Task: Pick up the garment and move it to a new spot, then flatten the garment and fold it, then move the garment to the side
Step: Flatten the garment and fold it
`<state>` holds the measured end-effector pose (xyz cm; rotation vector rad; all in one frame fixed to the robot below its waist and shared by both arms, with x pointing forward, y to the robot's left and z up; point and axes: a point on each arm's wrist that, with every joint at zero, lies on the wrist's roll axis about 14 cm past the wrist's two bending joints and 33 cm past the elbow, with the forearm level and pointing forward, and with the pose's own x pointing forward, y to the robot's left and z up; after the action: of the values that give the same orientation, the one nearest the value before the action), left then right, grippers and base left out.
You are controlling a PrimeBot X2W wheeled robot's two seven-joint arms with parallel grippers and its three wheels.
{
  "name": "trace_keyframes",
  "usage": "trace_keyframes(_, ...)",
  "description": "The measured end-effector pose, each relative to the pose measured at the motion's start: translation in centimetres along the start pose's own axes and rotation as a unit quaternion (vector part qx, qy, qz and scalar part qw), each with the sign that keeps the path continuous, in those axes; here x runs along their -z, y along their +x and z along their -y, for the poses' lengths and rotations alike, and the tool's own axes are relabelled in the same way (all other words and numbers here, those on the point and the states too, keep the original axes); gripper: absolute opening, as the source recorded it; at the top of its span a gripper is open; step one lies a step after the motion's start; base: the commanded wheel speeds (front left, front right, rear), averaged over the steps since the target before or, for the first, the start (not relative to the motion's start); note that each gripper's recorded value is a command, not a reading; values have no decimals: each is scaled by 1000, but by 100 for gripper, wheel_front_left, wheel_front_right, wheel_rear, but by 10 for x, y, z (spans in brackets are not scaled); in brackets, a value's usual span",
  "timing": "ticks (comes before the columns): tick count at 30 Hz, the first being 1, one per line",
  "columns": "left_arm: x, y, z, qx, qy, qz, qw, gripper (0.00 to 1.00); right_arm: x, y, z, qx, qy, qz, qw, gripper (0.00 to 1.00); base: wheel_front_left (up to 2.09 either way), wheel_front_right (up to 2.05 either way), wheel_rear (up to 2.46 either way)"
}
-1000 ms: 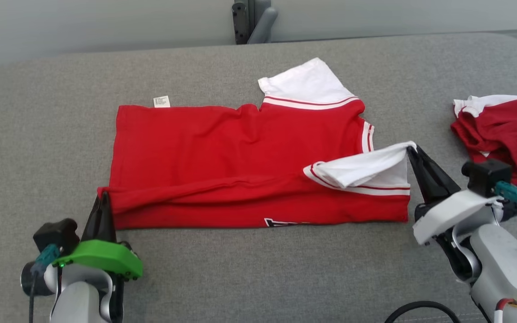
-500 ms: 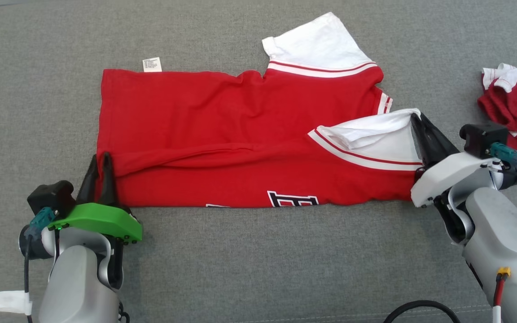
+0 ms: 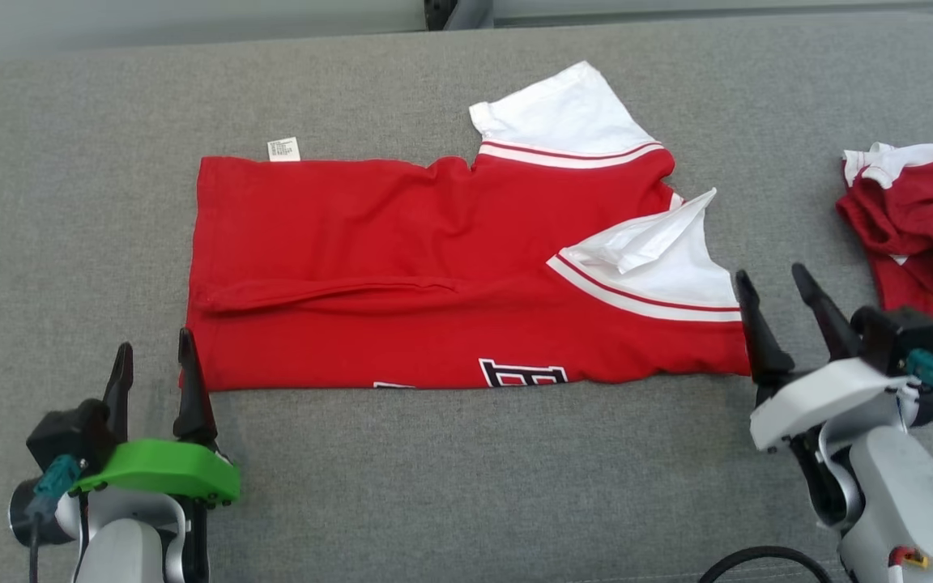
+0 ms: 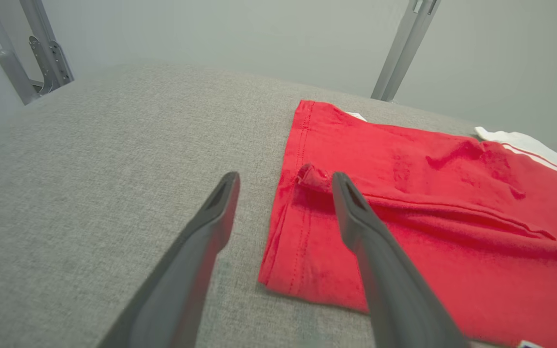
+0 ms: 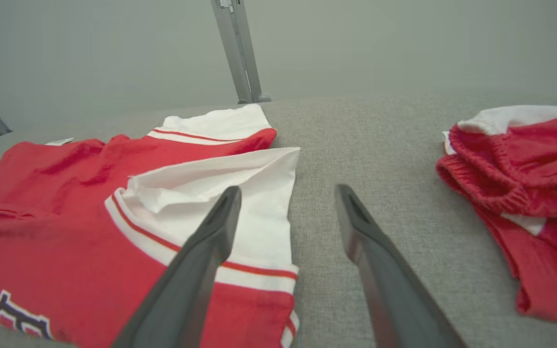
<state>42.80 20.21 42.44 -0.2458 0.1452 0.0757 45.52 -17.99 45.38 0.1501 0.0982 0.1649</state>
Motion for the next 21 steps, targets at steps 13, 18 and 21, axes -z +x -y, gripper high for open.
trace_keyframes(13, 8, -53, 9, 21, 31, -10, 999, 100, 14, -65, -10, 27, 17, -7, 999, 100, 0, 0, 0)
trace_keyframes(18, 11, -63, 10, 22, 32, -13, 999, 100, 14, -74, -12, 31, 23, -5, 999, 100, 0, 0, 0)
trace_keyframes(21, 12, -64, 11, 24, 36, -16, 999, 100, 20, -75, -12, 33, 25, -14, 999, 100, 0, 0, 0)
